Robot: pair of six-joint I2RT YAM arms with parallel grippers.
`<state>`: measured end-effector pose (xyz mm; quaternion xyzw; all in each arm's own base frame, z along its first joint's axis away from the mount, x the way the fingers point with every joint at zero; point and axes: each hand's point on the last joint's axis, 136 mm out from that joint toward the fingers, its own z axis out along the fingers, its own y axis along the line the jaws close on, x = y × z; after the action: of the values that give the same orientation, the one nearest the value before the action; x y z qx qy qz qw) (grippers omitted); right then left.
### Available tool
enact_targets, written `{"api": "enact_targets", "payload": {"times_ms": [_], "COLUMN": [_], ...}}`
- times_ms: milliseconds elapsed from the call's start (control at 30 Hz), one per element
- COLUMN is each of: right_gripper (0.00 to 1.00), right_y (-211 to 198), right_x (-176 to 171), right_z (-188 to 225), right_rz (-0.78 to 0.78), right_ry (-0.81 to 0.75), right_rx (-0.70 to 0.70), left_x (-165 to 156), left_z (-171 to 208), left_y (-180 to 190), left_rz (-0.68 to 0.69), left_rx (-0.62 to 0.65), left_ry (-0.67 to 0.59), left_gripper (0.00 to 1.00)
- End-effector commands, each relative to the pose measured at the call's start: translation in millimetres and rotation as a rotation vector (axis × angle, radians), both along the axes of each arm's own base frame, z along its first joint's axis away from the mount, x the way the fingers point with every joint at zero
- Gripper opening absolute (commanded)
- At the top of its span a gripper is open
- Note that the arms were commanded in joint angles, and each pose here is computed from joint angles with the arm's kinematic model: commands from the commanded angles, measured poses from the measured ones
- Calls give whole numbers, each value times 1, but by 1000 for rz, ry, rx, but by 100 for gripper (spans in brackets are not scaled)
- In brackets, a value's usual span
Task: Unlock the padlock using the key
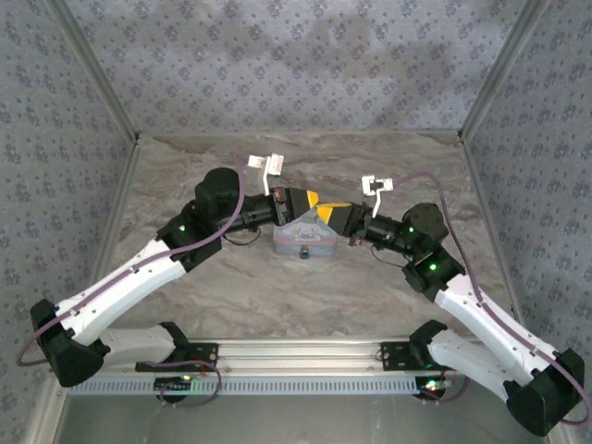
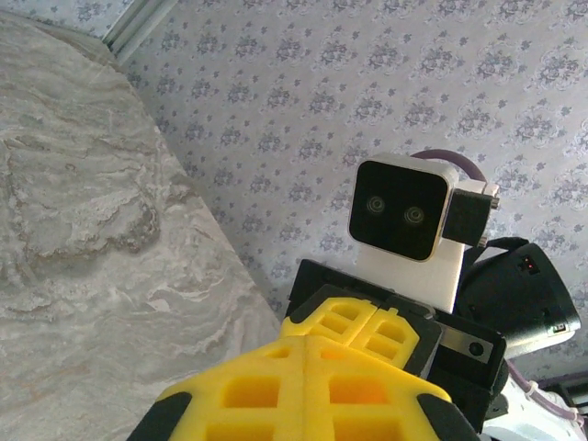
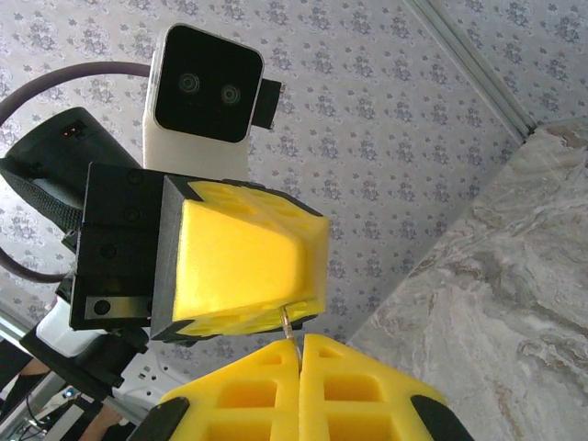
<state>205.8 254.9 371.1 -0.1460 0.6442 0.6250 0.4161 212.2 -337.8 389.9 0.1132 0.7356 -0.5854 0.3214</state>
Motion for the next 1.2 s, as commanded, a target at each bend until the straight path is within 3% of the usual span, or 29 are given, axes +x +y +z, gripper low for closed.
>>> {"api": "enact_targets", "payload": {"times_ms": [0, 467, 700, 733, 767, 867, 1167], "right_gripper": [0, 0, 0, 0, 0, 0, 0], "right_y": [-11, 2, -17, -17, -16, -18, -60], "right_x": [4, -1, 7, 6, 5, 8, 43], "right_z": [16, 0, 5, 6, 6, -1, -39], "right_rz": [-48, -9, -71, -68, -62, -77, -352], "right_ry": [-28, -6, -5, -11, -13, -1, 55], "right_rx": [47, 4, 27, 20, 9, -27, -244], "left_x": [-6, 2, 1, 1, 1, 4, 5], "left_z": [12, 21, 11, 9, 6, 1, -82], "left_y": [5, -3, 2, 4, 6, 14, 46], "left_rz": [-7, -4, 15, 25, 34, 73, 194], "left_rx": [-21, -40, -34, -26, -15, 17, 238], "left_ry": [-34, -43, -20, -15, -13, -17, 94], "left_gripper": [0, 0, 0, 8, 28, 52, 59]}}
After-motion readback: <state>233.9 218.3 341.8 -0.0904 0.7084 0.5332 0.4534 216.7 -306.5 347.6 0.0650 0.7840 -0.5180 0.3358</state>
